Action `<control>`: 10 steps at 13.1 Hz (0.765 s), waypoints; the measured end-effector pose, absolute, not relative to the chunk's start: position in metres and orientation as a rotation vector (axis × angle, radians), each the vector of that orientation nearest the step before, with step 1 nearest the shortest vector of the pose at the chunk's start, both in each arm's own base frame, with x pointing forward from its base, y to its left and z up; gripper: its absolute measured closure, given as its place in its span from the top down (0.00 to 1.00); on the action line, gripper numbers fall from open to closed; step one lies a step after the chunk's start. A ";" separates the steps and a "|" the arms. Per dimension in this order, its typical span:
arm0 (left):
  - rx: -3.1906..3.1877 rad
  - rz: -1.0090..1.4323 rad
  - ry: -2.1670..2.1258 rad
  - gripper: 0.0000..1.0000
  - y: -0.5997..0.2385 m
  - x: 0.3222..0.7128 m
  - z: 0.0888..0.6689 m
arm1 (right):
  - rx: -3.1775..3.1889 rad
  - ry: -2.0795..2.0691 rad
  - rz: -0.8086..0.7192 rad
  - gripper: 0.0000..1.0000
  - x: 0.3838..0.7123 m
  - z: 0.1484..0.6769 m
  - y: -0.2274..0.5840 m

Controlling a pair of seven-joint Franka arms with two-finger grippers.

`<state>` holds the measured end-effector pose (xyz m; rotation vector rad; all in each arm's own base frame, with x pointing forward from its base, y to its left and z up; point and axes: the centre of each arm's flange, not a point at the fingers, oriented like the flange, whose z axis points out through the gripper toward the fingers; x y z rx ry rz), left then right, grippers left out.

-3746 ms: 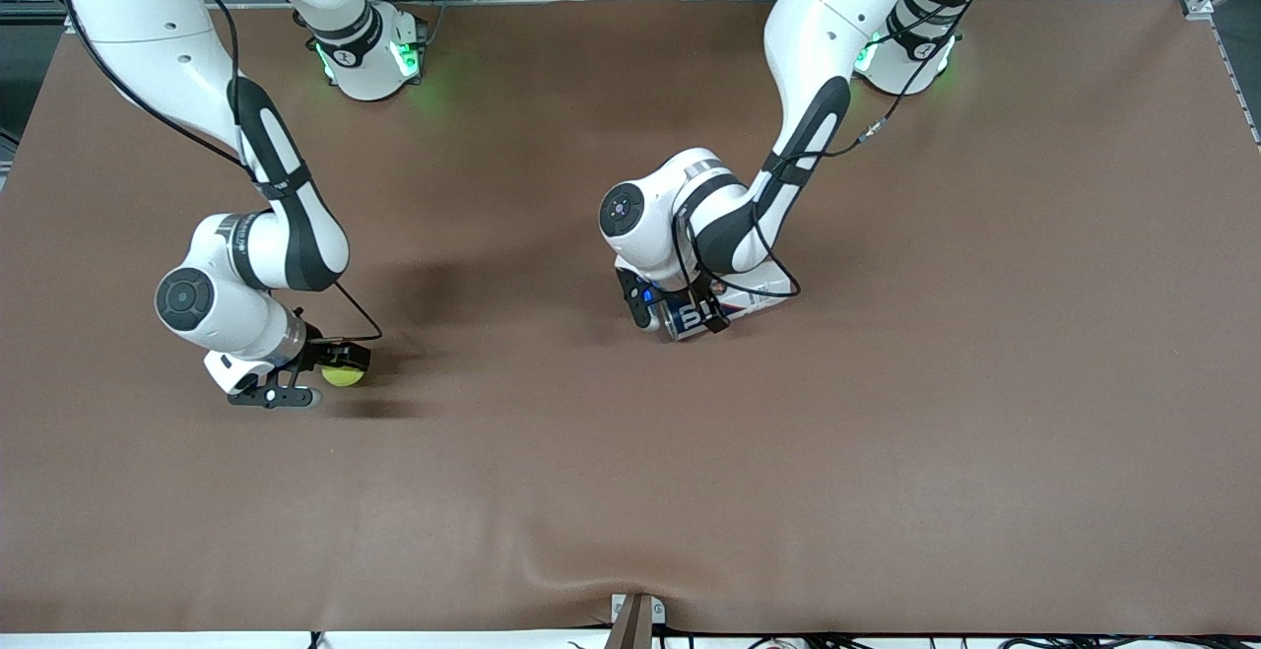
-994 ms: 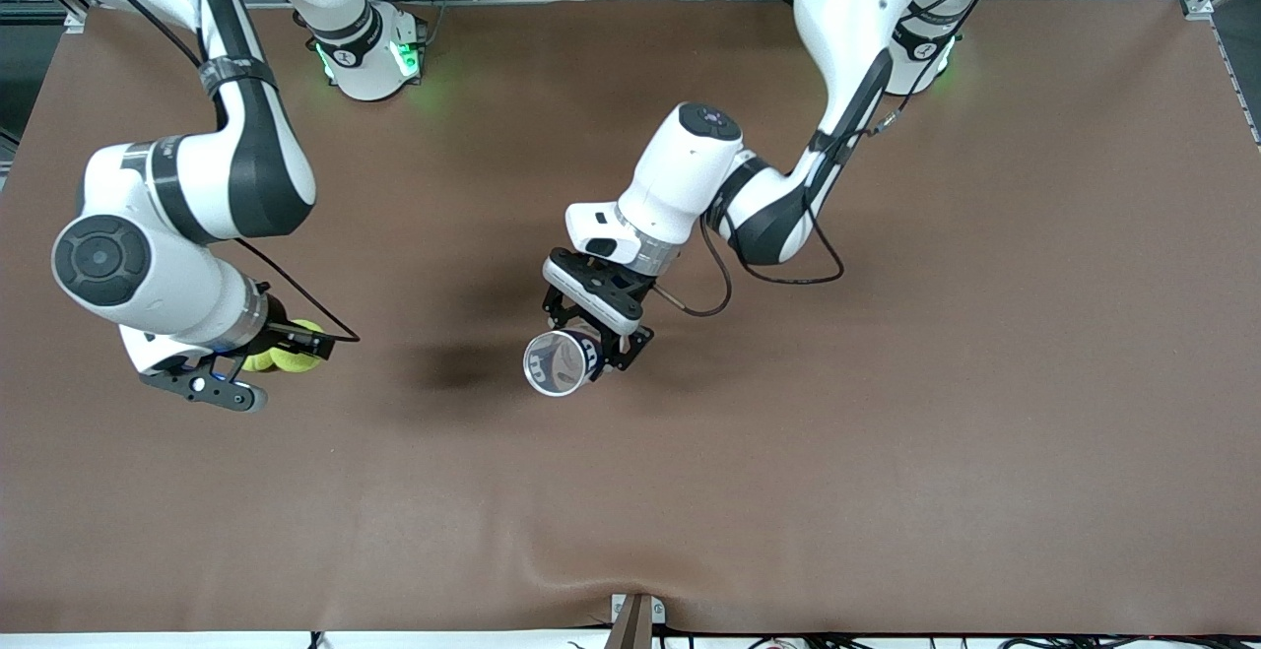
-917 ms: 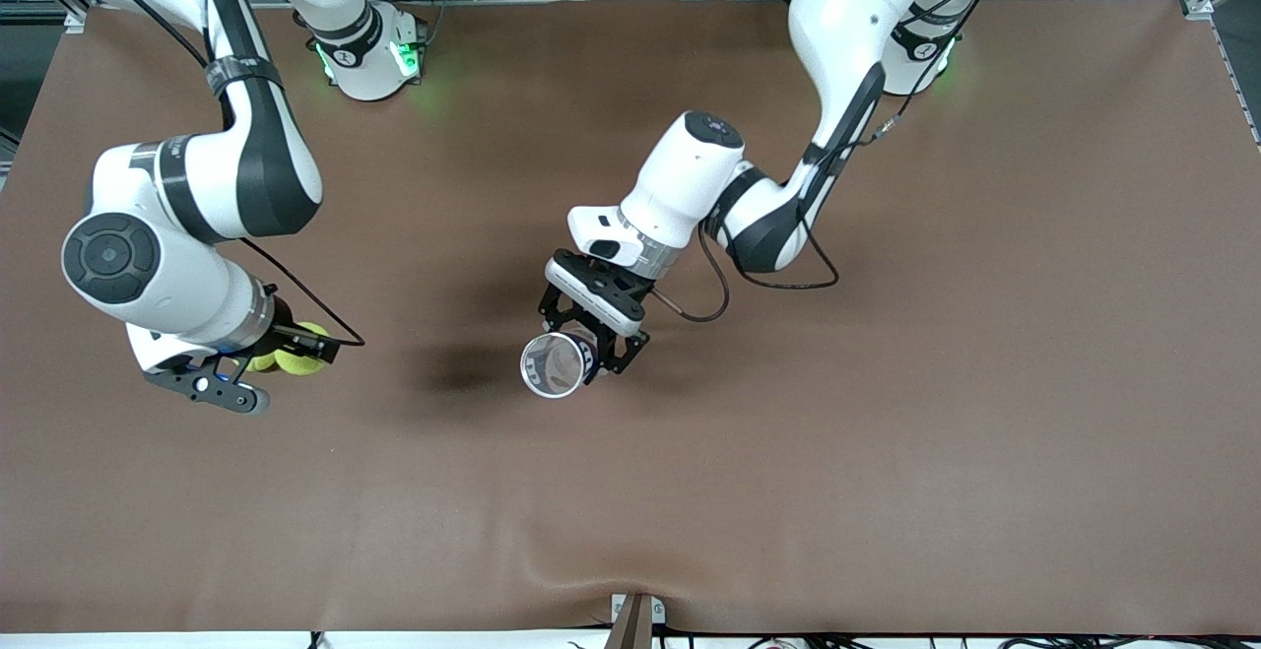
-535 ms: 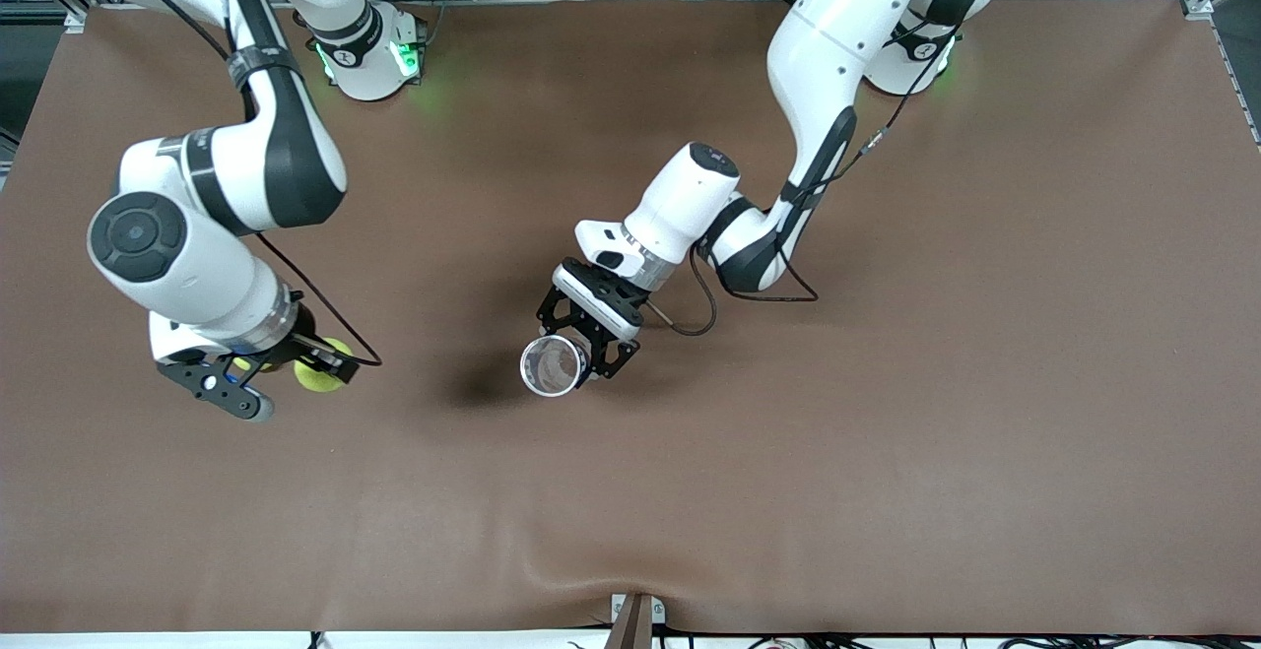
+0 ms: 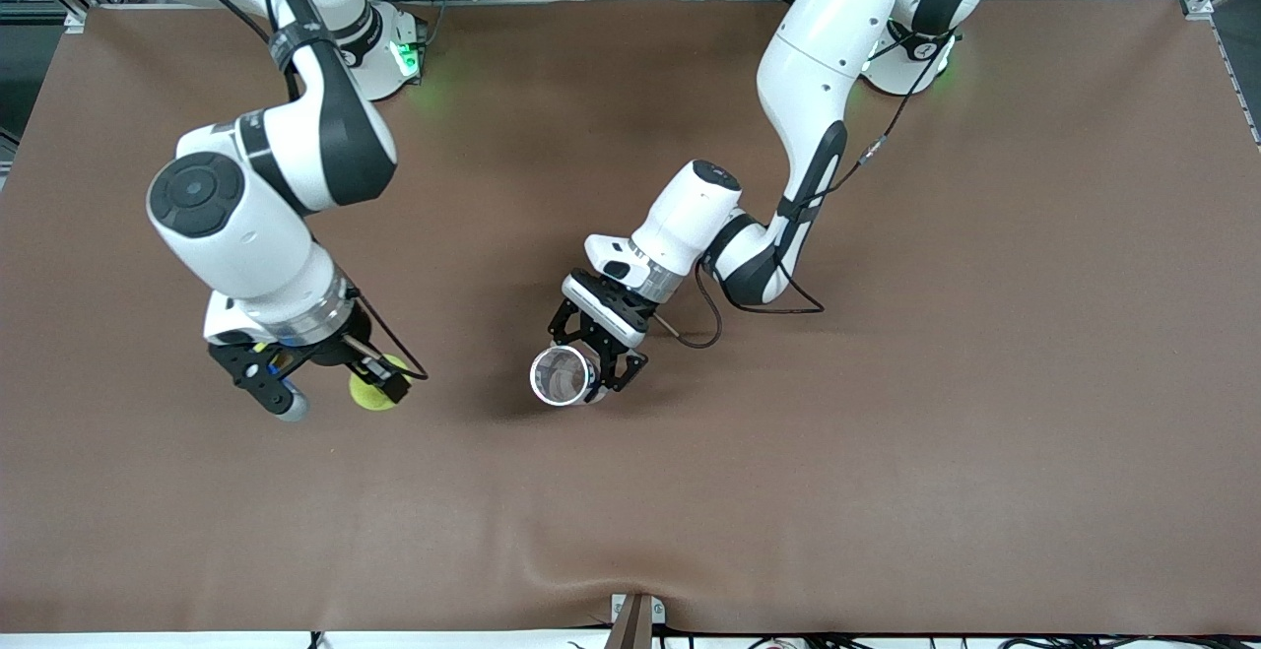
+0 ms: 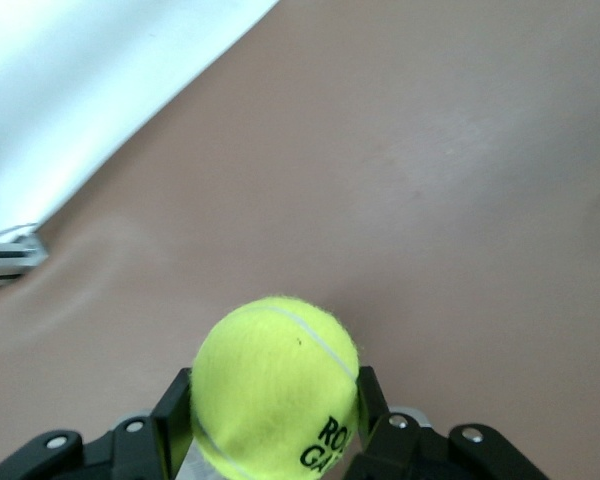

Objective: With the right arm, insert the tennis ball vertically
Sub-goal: 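Move the ball over the can opening with the right gripper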

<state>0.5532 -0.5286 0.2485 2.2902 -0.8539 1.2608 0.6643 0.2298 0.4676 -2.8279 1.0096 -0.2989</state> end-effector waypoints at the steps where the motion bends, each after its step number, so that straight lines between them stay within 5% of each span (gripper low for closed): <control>1: 2.269 1.276 -0.853 0.77 -0.529 0.551 0.245 | -2.782 1.030 -0.315 0.67 0.664 0.473 0.242; 10: 2.206 1.324 -0.811 0.78 -0.528 0.549 0.234 | -2.531 1.173 -0.340 0.67 0.650 0.480 0.316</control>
